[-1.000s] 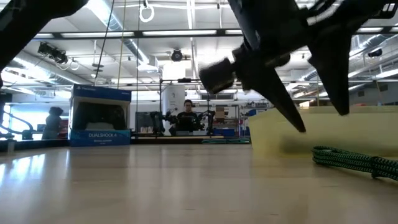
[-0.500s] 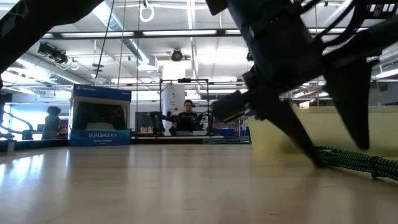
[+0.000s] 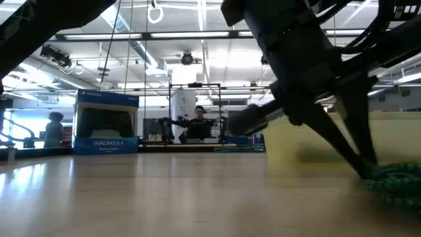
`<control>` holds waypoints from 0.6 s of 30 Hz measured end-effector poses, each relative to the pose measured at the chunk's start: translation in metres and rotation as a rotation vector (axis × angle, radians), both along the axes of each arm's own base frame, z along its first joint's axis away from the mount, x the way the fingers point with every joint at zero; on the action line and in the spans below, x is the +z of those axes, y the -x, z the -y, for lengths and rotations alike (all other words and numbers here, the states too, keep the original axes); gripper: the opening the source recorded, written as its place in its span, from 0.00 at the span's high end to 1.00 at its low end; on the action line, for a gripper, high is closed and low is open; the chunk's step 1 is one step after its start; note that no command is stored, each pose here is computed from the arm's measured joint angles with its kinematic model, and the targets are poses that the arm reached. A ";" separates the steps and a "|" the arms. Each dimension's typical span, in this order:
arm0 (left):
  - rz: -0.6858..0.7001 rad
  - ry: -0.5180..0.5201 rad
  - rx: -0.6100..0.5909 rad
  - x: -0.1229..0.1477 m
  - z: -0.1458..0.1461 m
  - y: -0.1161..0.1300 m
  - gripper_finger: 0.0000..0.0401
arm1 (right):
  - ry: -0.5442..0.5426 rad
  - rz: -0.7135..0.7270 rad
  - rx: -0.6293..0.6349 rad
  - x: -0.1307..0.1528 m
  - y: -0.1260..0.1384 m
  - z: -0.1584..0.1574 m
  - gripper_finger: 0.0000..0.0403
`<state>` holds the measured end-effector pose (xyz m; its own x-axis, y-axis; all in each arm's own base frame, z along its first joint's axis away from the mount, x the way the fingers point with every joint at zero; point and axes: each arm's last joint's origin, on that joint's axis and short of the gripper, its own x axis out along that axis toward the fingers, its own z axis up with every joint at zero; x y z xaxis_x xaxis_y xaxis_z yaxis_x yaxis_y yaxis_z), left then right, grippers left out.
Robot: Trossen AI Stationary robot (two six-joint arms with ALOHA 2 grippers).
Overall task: Pick and place USB-C Cables
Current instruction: Put the green charger cable into the yellow bin
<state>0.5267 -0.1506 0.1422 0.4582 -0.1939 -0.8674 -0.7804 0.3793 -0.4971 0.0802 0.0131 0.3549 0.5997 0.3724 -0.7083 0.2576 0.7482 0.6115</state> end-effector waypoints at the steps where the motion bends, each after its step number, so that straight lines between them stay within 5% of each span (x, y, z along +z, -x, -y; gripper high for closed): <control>1: 0.030 0.021 -0.021 0.000 0.000 -0.003 0.96 | 0.003 0.000 -0.002 0.000 0.000 0.000 0.45; 5: 0.141 0.069 -0.066 0.018 0.002 -0.009 0.97 | 0.007 0.000 -0.006 0.000 0.000 0.000 0.45; 10: 0.290 0.028 -0.085 0.073 -0.002 -0.004 0.97 | 0.005 0.001 -0.005 0.000 0.000 0.000 0.45; 18: 0.559 -0.266 -0.012 0.171 -0.046 0.013 0.97 | -0.012 0.048 0.009 0.003 -0.001 0.000 0.45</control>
